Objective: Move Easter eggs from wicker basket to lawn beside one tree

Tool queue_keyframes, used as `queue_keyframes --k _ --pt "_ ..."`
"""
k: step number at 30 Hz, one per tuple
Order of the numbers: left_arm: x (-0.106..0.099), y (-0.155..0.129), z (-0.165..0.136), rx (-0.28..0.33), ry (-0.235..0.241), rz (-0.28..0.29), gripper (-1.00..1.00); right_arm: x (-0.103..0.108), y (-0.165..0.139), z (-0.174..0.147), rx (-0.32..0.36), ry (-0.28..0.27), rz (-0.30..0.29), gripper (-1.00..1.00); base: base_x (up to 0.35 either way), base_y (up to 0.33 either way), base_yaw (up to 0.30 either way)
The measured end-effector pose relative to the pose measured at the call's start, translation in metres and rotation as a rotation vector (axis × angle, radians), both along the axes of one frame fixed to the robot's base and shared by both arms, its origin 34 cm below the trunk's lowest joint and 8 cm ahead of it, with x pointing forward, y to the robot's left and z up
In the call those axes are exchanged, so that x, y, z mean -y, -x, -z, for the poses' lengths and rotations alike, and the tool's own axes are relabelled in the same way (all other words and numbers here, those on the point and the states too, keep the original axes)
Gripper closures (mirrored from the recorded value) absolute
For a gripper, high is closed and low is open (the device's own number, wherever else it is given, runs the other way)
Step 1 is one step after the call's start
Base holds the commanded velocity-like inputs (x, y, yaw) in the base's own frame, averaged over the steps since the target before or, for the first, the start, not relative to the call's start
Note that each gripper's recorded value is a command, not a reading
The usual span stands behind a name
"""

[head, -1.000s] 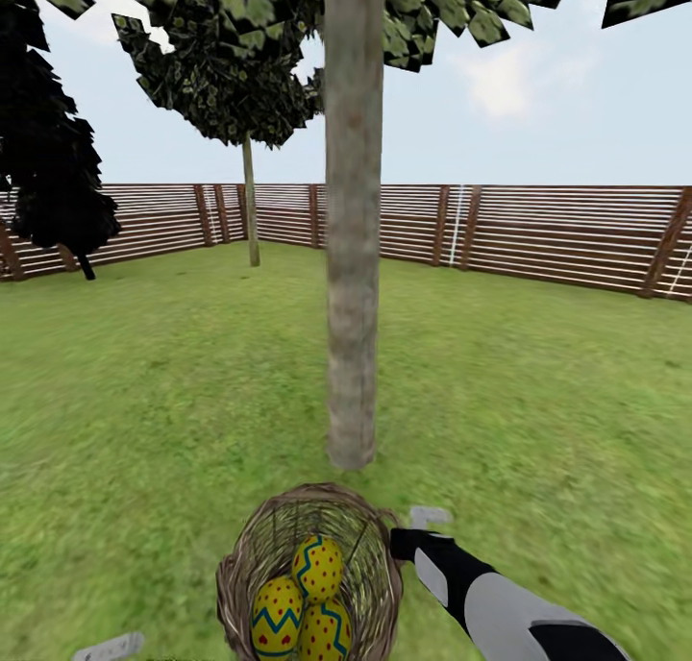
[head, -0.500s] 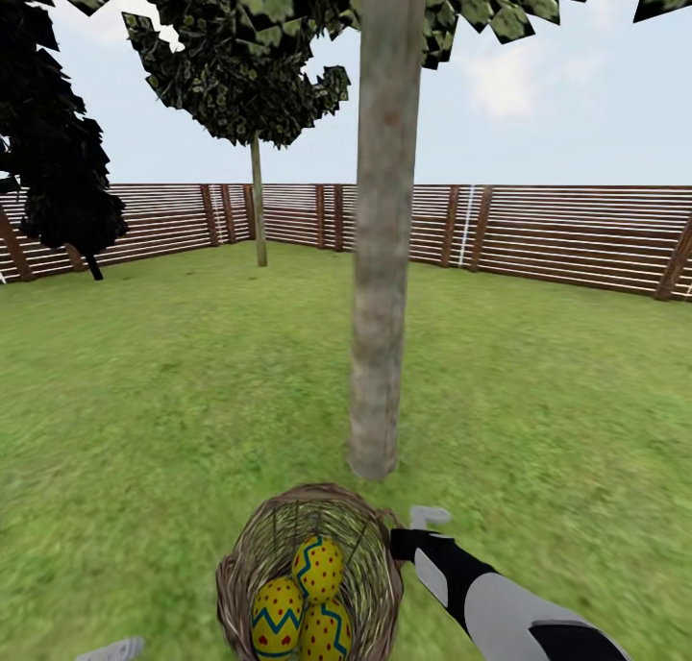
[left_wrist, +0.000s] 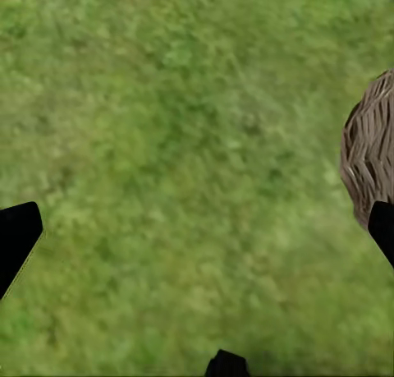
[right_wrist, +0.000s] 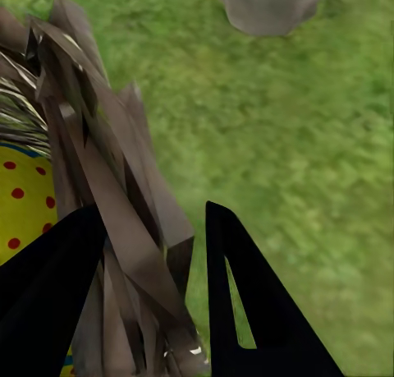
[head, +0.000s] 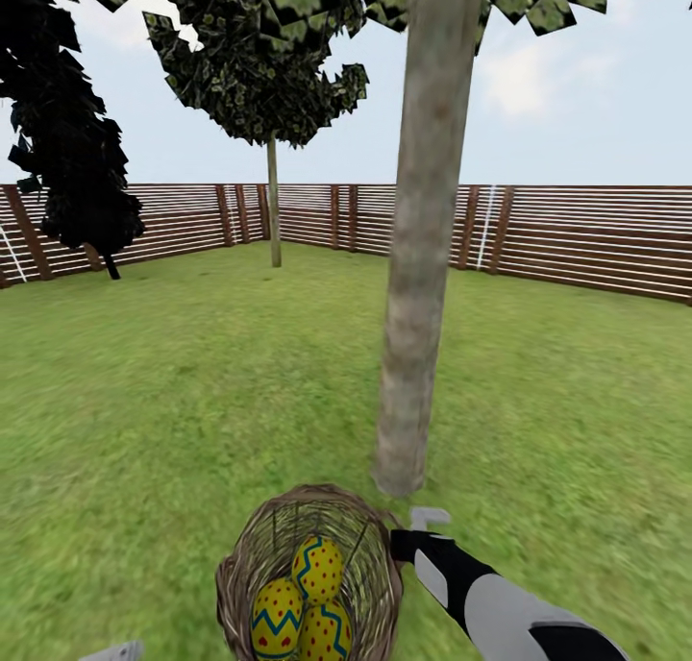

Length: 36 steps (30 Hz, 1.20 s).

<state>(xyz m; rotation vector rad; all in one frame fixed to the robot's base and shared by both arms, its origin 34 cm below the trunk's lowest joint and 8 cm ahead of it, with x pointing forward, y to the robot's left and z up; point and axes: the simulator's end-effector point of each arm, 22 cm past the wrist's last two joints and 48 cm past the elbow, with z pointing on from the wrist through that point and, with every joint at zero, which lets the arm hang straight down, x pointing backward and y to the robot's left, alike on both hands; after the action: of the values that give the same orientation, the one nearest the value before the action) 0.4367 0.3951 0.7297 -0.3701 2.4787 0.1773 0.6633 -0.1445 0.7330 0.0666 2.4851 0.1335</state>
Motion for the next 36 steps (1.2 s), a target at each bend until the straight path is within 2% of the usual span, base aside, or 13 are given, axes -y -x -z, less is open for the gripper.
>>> queue_keyframes --k 14,18,21,24,27,29,32,36 --pt "0.0 0.0 0.0 -0.001 0.0 -0.001 -1.0 0.0 0.001 0.001 0.0 -0.001 0.0 1.0 0.262 0.221 0.001" --pt "0.0 0.001 0.0 -0.001 0.0 -0.002 -1.0 -0.002 0.001 0.0 0.0 -0.002 -0.001 1.0 0.261 0.232 0.15" --pt "0.001 0.008 0.01 -0.021 0.02 -0.019 -1.0 -0.001 0.001 0.0 0.0 -0.002 0.0 1.0 0.26 0.224 0.197" --pt "0.001 0.002 0.014 -0.027 0.034 -0.031 -1.0 -0.001 0.001 0.0 0.0 -0.003 0.002 1.0 0.26 0.214 0.045" --pt "0.001 -0.027 0.004 0.005 0.051 -0.039 -1.0 0.0 0.001 0.001 0.0 -0.001 0.001 1.0 0.26 0.201 0.008" --pt "-0.008 -0.057 -0.007 0.022 0.03 -0.063 -1.0 0.0 0.001 0.001 0.0 -0.001 0.002 1.0 0.262 0.198 0.002" --pt "-0.031 -0.091 -0.017 0.019 -0.03 -0.137 -1.0 0.001 0.001 0.001 0.0 0.0 0.002 1.0 0.23 0.195 0.0" --pt "-0.039 -0.101 -0.01 -0.009 -0.039 -0.174 -1.0 0.0 0.001 0.001 0.0 -0.001 0.001 1.0 0.239 0.193 0.0"
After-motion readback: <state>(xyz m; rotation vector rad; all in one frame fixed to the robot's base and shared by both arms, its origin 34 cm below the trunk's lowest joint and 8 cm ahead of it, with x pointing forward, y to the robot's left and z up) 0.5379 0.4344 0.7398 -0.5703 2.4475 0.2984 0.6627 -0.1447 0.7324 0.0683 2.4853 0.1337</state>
